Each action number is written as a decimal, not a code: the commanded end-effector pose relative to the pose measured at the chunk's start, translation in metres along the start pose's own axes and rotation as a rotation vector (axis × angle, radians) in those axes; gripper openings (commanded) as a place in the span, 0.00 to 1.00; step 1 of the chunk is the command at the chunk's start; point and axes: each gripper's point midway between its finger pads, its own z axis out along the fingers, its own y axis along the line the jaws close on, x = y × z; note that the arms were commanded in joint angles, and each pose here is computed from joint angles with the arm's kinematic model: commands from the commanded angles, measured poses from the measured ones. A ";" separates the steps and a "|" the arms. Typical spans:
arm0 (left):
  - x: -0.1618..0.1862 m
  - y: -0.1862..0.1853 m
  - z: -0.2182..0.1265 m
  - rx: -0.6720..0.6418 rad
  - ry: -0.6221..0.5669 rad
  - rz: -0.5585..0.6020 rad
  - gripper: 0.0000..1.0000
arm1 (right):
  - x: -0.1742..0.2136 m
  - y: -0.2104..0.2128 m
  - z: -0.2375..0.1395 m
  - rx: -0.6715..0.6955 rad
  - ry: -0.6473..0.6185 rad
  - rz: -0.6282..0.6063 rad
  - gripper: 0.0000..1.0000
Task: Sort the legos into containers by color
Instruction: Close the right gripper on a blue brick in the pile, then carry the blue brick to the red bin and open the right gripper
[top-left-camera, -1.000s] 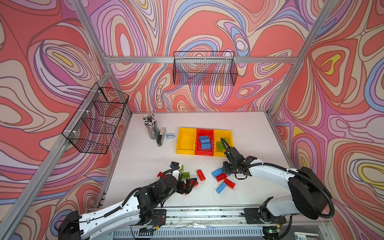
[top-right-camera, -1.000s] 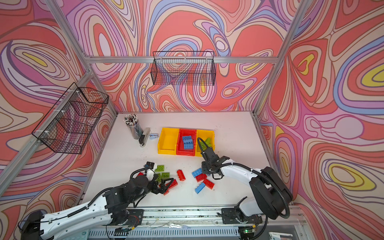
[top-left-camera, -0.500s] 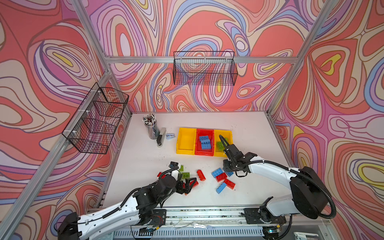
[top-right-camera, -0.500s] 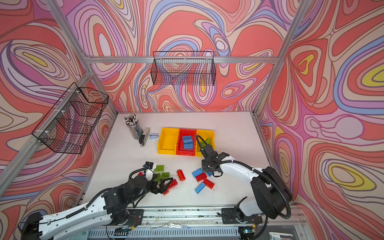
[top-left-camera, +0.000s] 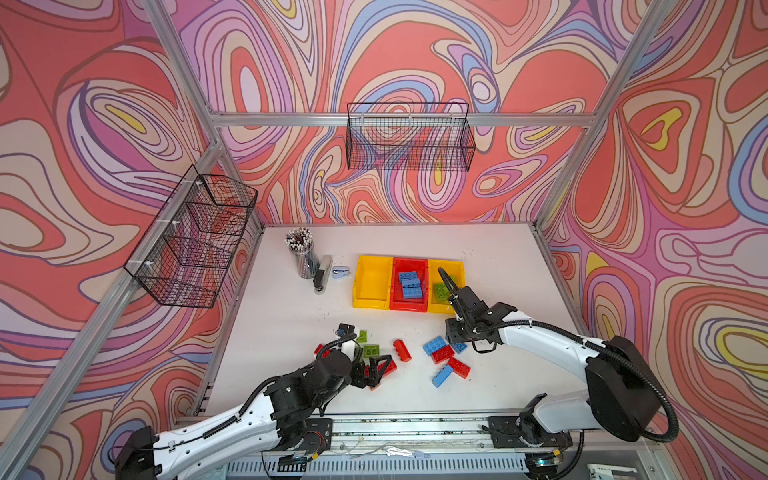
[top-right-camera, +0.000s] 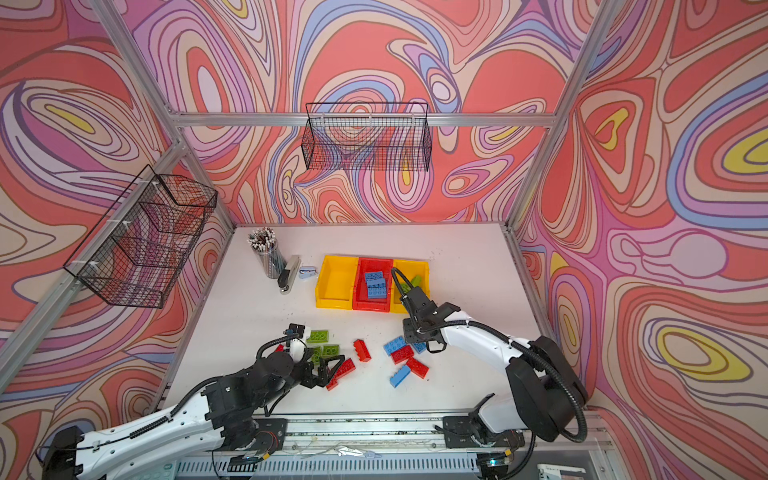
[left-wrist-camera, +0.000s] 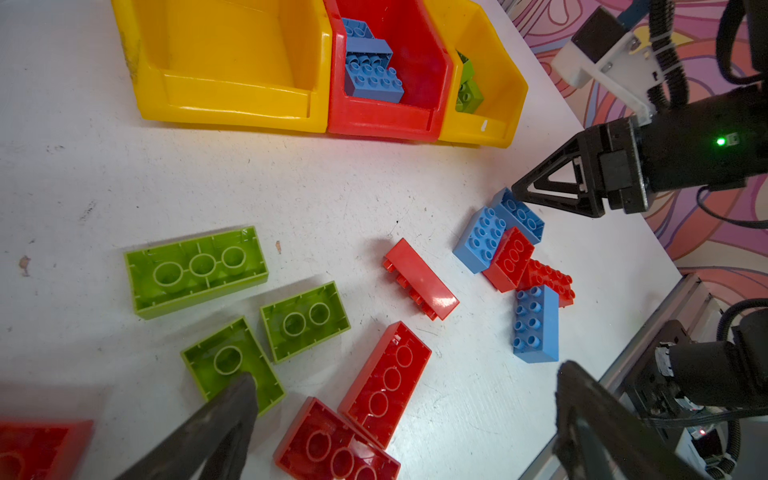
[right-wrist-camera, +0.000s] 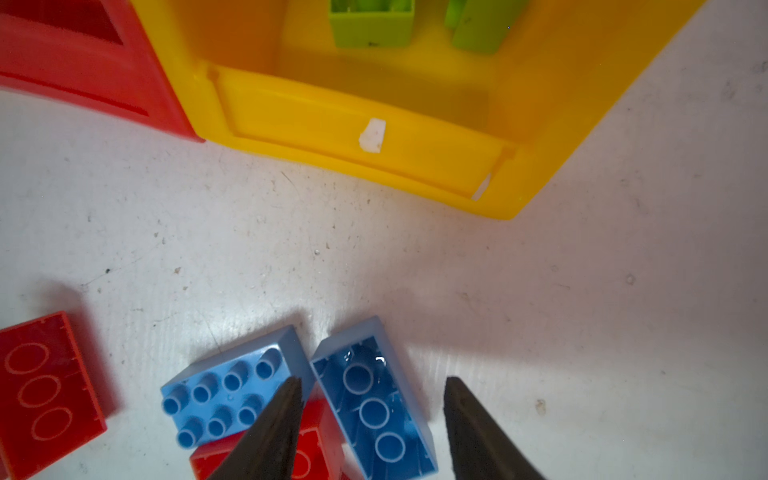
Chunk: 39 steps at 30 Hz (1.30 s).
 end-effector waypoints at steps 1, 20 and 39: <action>0.003 0.006 0.000 -0.025 0.003 -0.013 1.00 | 0.010 0.000 0.006 -0.001 0.037 -0.019 0.57; 0.006 0.012 -0.003 -0.033 -0.005 -0.019 1.00 | 0.028 -0.007 0.031 0.044 0.114 -0.013 0.45; 0.000 0.006 -0.004 -0.038 0.007 -0.012 1.00 | -0.105 0.038 -0.056 -0.040 -0.199 -0.056 0.31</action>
